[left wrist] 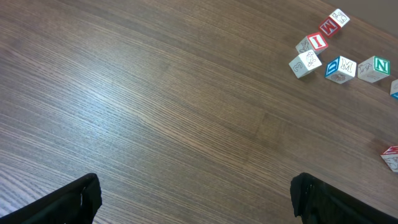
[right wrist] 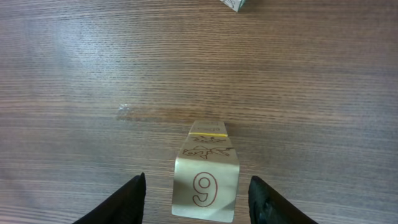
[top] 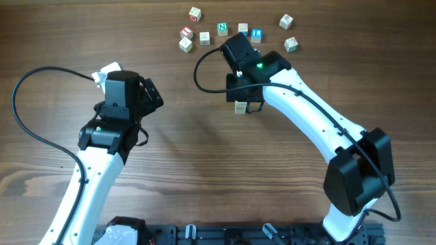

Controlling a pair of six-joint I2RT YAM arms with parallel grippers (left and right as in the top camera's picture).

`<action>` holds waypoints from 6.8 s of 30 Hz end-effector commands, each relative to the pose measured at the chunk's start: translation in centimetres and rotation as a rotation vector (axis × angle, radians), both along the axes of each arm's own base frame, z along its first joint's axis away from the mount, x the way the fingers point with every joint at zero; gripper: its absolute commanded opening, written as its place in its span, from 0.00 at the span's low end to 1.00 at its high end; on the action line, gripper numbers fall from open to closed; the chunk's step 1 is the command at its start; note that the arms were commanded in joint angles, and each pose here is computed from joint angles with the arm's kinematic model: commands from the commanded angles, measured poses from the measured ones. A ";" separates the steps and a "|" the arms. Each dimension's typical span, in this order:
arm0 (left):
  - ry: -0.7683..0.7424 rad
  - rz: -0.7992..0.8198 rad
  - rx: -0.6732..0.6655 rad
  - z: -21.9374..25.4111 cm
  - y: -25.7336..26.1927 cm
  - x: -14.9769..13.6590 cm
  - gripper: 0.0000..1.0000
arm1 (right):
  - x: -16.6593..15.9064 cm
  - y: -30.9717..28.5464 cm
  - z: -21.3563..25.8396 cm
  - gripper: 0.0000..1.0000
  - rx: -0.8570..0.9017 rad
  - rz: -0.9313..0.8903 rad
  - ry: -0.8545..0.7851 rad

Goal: Form a tower

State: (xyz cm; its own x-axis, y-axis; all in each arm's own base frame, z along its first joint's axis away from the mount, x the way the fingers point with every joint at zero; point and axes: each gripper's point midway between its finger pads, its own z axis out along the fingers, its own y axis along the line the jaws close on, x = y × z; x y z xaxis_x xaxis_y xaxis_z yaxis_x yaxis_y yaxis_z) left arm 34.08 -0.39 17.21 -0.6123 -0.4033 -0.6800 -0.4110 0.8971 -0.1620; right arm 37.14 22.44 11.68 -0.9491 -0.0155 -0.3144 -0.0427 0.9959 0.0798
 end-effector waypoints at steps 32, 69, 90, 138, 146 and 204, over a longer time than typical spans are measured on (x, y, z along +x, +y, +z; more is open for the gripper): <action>-0.014 0.012 -0.014 0.4 0.1 0.1 1.00 | 0.9 -5.5 -0.1 0.04 0.215 -0.296 0.267; -0.014 0.012 -0.014 0.4 0.1 0.1 1.00 | 1.6 -4.0 -4.9 0.05 0.336 -0.343 0.414; -0.014 0.012 -0.014 0.4 0.1 0.1 1.00 | 1.4 -3.5 -4.5 0.05 0.388 -0.340 0.445; -0.014 0.012 -0.014 0.4 0.1 0.1 1.00 | 1.6 -3.7 -5.4 0.04 0.453 -0.363 0.501; -0.015 0.012 -0.014 0.4 0.1 0.1 1.00 | 1.6 -3.5 -5.1 0.04 0.481 -0.360 0.513; -0.015 0.012 -0.014 0.4 0.1 0.1 1.00 | 1.7 -2.5 -4.6 0.04 0.533 -0.337 0.519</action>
